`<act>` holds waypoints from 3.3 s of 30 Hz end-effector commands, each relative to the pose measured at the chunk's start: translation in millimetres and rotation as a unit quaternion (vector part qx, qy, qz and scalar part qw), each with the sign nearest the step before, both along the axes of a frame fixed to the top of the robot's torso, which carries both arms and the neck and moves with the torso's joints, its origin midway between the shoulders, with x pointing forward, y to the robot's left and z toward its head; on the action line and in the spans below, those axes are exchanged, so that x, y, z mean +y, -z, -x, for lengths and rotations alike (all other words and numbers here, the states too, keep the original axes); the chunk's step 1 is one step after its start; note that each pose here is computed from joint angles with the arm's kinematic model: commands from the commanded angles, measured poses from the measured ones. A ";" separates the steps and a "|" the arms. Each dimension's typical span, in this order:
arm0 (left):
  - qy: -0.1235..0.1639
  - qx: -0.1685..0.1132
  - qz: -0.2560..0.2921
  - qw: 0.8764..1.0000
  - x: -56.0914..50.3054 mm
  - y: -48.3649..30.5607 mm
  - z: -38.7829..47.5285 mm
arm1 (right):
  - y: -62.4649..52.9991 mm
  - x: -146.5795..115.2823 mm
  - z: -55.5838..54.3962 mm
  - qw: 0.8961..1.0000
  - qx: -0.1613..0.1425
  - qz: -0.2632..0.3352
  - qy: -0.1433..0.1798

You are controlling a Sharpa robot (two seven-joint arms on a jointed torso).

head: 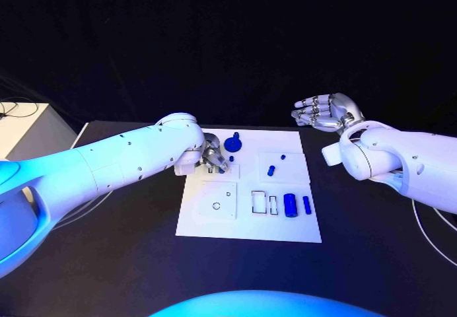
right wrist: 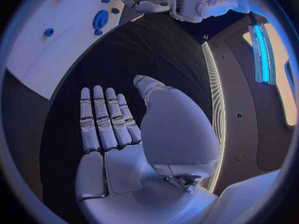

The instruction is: Assemble the parts on the task board

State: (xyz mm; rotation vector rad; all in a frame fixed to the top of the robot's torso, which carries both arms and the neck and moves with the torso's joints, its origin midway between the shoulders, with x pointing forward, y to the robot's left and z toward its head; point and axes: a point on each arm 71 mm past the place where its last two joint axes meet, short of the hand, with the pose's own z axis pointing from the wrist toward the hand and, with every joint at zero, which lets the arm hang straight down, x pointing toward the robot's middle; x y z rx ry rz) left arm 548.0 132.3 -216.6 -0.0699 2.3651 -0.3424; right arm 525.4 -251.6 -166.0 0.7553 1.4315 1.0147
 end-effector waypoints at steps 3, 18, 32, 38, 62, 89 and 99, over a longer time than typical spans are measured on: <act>0.002 0.000 0.001 1.000 1.8 3.1 3.4 | -0.1 1.0 0.5 1.000 0.001 0.000 -0.008; -0.008 -0.002 0.008 1.000 12.0 -0.1 3.4 | 0.2 0.0 0.5 1.000 0.001 0.005 -0.008; -0.011 0.001 0.027 1.000 13.2 -6.5 6.3 | 0.3 -1.0 0.5 1.000 0.001 0.009 -0.008; -0.021 -0.005 0.065 0.998 14.2 -23.2 5.2 | 0.4 -2.7 0.3 1.000 0.000 0.010 -0.006; -0.122 -0.062 0.107 0.985 64.5 -63.3 -39.9 | 0.2 -6.0 0.9 1.000 0.000 0.010 -0.005; -0.139 -0.043 0.068 0.987 59.0 -43.1 -59.1 | -0.3 -1.9 1.5 1.000 0.006 0.007 -0.014; -0.134 -0.032 0.068 0.988 53.4 -37.8 -58.2 | -0.4 -0.1 1.3 1.000 0.008 0.005 -0.016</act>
